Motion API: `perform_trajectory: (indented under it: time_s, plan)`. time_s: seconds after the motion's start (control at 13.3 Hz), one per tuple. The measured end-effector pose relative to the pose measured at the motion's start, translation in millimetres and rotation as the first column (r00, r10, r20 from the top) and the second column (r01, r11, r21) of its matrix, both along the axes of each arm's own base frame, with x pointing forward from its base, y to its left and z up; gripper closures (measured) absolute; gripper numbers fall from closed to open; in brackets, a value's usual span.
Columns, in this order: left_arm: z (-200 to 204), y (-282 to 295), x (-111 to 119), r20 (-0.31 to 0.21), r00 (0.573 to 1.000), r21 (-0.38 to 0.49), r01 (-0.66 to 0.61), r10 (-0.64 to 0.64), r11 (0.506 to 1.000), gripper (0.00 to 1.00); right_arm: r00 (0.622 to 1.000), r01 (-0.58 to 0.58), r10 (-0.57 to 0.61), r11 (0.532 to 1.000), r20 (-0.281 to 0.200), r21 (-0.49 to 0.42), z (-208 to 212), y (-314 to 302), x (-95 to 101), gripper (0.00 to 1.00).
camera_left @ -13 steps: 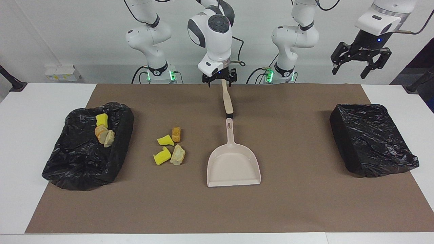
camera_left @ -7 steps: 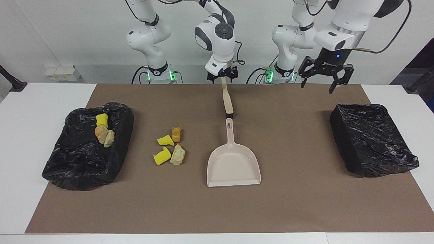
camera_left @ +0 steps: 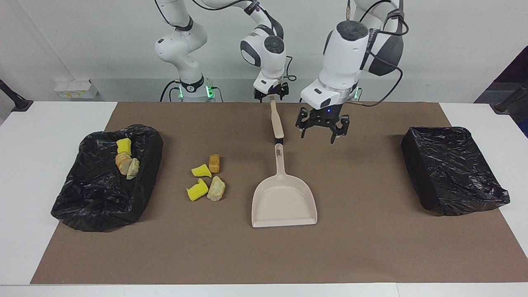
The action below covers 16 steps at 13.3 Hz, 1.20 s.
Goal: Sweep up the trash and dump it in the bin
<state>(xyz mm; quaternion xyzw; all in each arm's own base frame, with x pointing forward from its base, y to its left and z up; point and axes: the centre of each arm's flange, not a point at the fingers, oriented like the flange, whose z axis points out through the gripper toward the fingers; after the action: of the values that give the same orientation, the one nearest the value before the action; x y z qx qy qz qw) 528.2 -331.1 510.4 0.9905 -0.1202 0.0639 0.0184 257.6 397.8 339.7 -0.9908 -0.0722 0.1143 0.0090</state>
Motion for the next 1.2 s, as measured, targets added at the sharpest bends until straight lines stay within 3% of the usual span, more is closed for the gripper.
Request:
perform_trajectory:
  time_s: [0.22,0.3,0.38,0.45,0.53,0.75,1.05,1.2]
  plan:
    - [-57.5,-55.5,-18.4,0.004,0.999,0.018,-0.045,0.045,0.999,0.00,1.000,0.002,-0.002,1.000,-0.007,0.004,-1.5,1.2,-3.6,0.09]
    - [-70.5,-63.6,-23.4,0.006,0.999,0.014,-0.054,0.054,0.998,0.00,1.000,0.005,-0.005,1.000,-0.006,0.009,-1.7,1.5,-3.4,0.13]
    - [-82.3,-67.6,-28.1,0.009,0.998,0.008,-0.065,0.065,0.998,0.00,1.000,0.007,-0.007,1.000,-0.005,0.011,-2.4,1.2,-3.4,0.23]
    - [-92.8,-70.9,-33.4,0.017,0.998,-0.003,-0.066,0.067,0.998,0.00,1.000,0.008,-0.008,1.000,-0.006,0.010,-3.7,0.5,-3.9,0.24]
    - [-100.8,-73.0,-37.3,0.025,0.997,-0.013,-0.066,0.066,0.998,0.00,1.000,0.008,-0.008,1.000,-0.007,0.008,-4.7,-0.2,-4.3,0.31]
    - [-117.2,-72.1,-43.3,0.030,0.997,-0.019,-0.065,0.065,0.998,0.00,1.000,0.008,-0.008,1.000,-0.009,0.006,-6.1,-1.0,-4.9,0.72]
    - [-124.1,-69.8,-44.3,0.034,0.997,-0.023,-0.066,0.067,0.998,0.00,1.000,0.010,-0.010,1.000,-0.012,0.004,-5.2,-0.7,-4.5,0.74]
    - [-132.3,-69.0,-45.3,0.027,0.997,-0.016,-0.069,0.070,0.997,0.00,0.999,0.010,-0.011,1.000,-0.040,-0.020,2.3,-3.5,-1.6,0.74]
